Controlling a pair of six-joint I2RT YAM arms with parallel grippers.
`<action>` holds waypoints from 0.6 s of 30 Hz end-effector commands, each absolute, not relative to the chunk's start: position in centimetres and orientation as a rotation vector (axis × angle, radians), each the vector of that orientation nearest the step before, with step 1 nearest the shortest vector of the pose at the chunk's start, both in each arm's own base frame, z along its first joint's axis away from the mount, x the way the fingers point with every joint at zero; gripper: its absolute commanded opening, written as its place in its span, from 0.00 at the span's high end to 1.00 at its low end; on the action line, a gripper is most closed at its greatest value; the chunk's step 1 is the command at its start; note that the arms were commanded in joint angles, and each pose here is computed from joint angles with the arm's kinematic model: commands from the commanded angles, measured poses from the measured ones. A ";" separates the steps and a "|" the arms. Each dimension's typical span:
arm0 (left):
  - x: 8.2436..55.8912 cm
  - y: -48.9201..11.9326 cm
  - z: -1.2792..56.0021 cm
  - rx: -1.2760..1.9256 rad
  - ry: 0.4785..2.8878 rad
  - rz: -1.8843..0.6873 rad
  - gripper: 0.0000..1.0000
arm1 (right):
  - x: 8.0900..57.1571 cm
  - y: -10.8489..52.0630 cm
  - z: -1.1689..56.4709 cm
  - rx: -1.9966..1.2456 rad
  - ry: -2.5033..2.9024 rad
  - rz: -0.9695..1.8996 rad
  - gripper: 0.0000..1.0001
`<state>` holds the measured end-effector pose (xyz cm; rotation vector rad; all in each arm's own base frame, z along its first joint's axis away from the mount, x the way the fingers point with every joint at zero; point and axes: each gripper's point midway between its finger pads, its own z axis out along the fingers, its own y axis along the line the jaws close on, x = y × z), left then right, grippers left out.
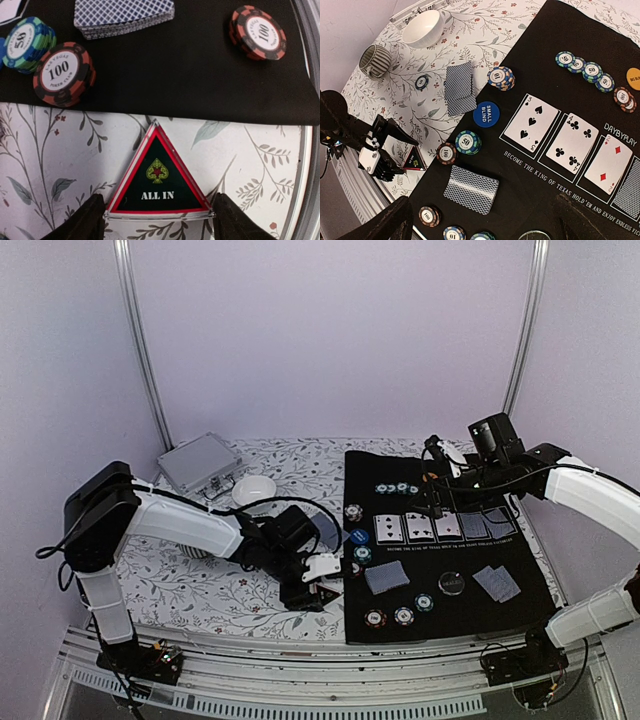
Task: Distribute texas hold em gaming equipment
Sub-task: Pick up the all-in button from the center of the board.
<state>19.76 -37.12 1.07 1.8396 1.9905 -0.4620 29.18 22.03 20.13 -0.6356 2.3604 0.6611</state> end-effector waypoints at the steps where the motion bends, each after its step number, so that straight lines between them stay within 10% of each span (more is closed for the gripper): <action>1: 19.1 -35.5 -0.5 1.859 2.062 -0.408 0.36 | 28.8 22.1 21.1 -0.644 2.332 0.690 0.01; 18: 22.4 -35.8 6.3 1.561 1.894 -0.324 0.44 | 27.8 24.2 25.0 -0.577 2.148 1.044 0.01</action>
